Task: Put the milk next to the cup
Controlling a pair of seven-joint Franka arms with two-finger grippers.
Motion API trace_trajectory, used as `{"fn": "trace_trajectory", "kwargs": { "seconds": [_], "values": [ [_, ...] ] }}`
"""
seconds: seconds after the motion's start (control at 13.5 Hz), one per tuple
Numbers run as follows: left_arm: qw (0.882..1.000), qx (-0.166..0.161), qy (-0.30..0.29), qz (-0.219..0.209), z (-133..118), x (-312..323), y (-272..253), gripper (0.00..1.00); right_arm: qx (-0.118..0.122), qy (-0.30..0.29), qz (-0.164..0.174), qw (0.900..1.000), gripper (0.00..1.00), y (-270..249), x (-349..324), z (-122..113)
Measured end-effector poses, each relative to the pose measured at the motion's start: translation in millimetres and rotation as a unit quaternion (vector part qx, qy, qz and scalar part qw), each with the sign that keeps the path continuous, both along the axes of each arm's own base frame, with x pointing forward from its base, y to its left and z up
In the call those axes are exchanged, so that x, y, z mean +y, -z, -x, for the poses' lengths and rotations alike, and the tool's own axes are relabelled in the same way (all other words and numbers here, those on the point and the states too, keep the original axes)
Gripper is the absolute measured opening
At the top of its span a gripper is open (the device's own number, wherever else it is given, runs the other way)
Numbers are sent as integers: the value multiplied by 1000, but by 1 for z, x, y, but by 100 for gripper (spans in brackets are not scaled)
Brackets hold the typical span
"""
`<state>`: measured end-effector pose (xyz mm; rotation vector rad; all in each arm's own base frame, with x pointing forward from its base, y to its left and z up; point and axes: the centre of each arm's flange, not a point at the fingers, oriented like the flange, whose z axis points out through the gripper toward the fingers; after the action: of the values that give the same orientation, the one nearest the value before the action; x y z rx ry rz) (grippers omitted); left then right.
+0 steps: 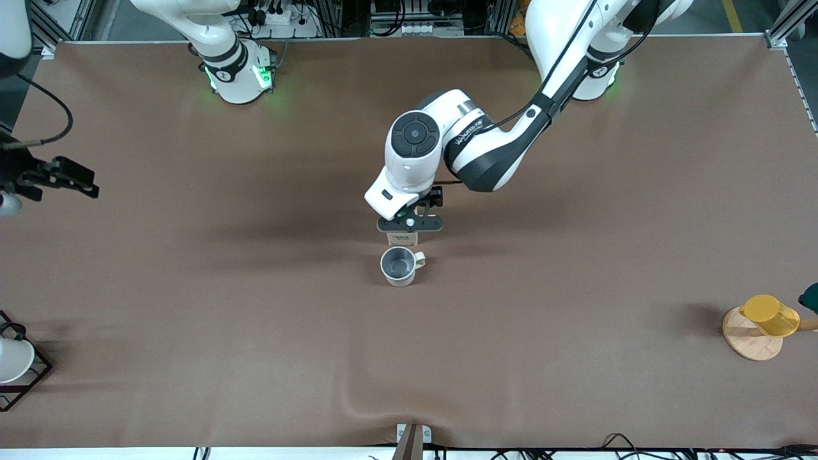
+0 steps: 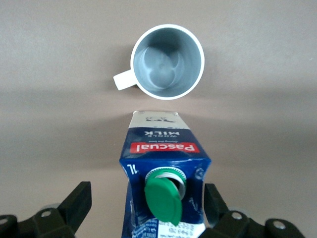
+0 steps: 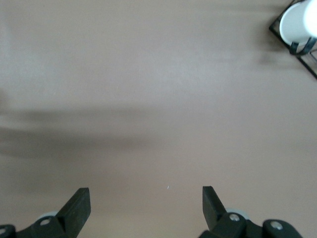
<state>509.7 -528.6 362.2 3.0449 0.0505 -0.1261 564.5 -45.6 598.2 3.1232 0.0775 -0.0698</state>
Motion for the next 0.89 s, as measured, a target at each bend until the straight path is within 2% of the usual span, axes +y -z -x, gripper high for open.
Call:
{"fn": "trace_trajectory", "kwargs": {
  "seconds": [0.22,0.44,0.59,0.89],
  "values": [
    [1000,-22,-2,18,-1,-1,-37,100,5,19,-8,1000,100,-11,-19,12],
    [998,-47,-19,22,-10,28,-104,100,5,23,-10,1000,100,-15,-23,17],
    [997,-62,-44,9,-28,87,-168,100,9,22,-10,1000,100,-14,-22,17],
    [994,-74,-68,-33,-55,257,-270,100,17,33,-11,999,100,-15,-20,20]
  ]
}}
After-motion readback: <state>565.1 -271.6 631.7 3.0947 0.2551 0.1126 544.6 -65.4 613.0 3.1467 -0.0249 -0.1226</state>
